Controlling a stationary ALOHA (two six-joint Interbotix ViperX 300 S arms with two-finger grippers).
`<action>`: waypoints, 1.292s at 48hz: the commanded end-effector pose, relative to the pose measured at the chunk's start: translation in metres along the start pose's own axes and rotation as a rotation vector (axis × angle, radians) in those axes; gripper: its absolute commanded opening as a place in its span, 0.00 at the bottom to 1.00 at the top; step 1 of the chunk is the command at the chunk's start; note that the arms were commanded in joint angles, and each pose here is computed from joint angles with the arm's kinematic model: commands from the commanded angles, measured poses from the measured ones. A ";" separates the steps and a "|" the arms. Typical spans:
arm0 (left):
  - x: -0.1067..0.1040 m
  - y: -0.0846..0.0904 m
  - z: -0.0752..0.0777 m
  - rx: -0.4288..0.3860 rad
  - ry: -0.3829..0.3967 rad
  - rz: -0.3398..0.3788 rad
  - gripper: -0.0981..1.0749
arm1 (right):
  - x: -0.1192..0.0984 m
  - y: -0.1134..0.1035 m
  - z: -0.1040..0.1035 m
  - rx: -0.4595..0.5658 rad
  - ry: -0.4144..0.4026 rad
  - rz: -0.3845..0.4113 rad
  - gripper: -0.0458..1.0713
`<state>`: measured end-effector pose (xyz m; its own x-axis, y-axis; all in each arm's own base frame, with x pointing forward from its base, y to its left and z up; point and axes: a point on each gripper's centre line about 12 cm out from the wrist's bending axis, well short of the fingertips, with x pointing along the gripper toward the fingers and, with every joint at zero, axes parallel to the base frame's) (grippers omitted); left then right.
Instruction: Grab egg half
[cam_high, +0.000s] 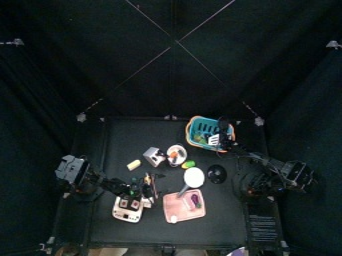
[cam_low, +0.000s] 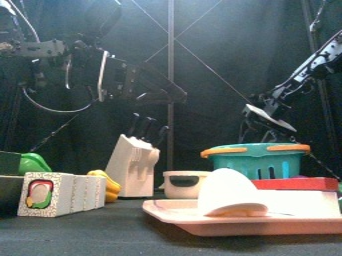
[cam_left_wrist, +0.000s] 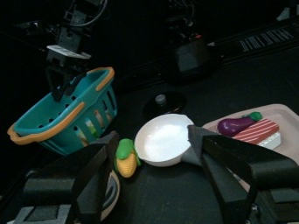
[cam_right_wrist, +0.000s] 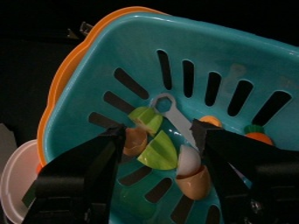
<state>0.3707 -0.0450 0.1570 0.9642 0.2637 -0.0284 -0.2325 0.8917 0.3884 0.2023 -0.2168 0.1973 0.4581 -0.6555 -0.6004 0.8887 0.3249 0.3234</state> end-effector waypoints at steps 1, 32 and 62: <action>0.002 0.001 0.006 -0.011 -0.017 0.006 0.91 | -0.005 0.004 0.007 -0.002 -0.024 0.020 0.88; -0.010 -0.099 0.009 -0.030 0.236 -0.442 0.91 | -0.040 0.020 0.000 -0.023 -0.070 0.129 0.88; -0.005 -0.146 -0.001 0.013 0.368 -0.634 0.91 | -0.029 0.033 -0.011 -0.055 -0.016 0.144 0.88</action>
<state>0.3893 -0.1728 0.0912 0.7893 -0.1870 -0.5849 0.3639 0.9096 0.2004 0.2138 -0.1761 0.2074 0.5658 -0.6027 -0.5627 0.8236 0.4456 0.3509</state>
